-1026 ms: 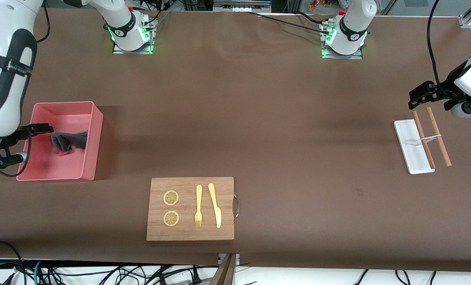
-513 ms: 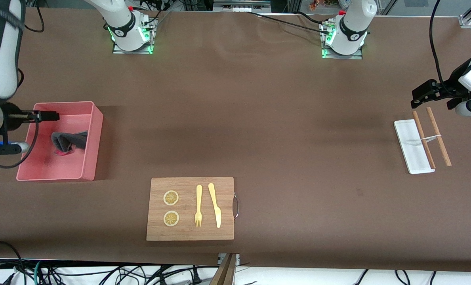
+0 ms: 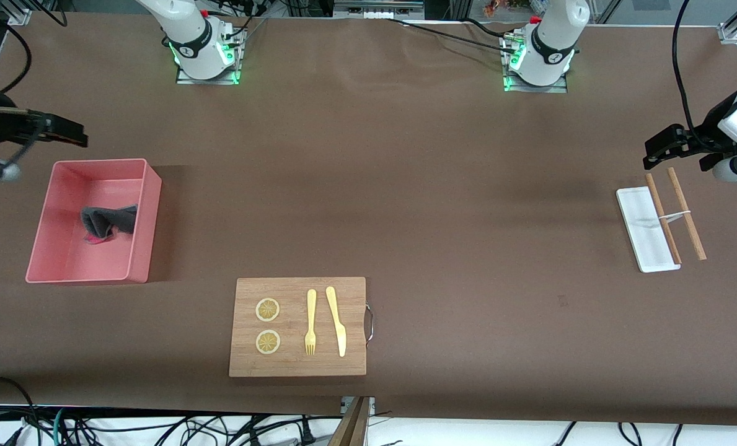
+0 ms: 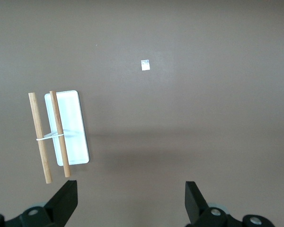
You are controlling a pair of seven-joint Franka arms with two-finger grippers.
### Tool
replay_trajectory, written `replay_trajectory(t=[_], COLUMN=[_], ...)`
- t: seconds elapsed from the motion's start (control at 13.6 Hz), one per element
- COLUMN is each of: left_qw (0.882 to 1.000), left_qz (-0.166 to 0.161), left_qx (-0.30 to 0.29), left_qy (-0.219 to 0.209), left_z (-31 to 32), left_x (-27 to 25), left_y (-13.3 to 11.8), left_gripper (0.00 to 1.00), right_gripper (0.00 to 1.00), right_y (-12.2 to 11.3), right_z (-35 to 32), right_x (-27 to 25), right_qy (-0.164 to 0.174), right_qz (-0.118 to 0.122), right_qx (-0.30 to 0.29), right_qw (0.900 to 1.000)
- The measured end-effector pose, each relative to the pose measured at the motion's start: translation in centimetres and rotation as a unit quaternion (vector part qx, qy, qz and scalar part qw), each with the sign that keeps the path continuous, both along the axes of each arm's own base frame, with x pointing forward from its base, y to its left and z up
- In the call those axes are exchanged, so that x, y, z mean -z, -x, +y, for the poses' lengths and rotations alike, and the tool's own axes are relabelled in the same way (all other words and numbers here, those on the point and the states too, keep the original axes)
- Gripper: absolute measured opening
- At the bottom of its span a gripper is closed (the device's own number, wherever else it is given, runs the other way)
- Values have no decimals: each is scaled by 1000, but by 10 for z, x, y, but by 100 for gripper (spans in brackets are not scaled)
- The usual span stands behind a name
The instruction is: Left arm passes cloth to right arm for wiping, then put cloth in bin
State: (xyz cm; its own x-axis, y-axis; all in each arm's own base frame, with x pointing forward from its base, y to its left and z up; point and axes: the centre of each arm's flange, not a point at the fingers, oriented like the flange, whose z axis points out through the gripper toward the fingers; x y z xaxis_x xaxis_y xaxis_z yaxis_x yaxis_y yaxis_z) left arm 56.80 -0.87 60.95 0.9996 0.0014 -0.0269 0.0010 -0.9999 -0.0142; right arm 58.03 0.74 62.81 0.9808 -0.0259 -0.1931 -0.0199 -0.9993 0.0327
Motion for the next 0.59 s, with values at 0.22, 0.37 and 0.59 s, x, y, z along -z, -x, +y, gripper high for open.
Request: replay_trajectory(t=[0.22, 0.37, 0.59], left_qw=[1000, 1000, 1000], left_qz=[0, 0, 0], left_qx=[0, 0, 0], left_qy=[0, 0, 0], left_z=[0, 0, 0], left_x=[0, 0, 0], left_y=[0, 0, 0], left_gripper=[100, 100, 100], right_gripper=[100, 100, 100], right_y=[11, 20, 25], right_z=[-9, -5, -1], right_x=[-24, -26, -19], right_qy=[-6, -9, -10], right_qz=[-32, -29, -19], right_qx=[7, 3, -1], right_qw=[999, 1000, 1000])
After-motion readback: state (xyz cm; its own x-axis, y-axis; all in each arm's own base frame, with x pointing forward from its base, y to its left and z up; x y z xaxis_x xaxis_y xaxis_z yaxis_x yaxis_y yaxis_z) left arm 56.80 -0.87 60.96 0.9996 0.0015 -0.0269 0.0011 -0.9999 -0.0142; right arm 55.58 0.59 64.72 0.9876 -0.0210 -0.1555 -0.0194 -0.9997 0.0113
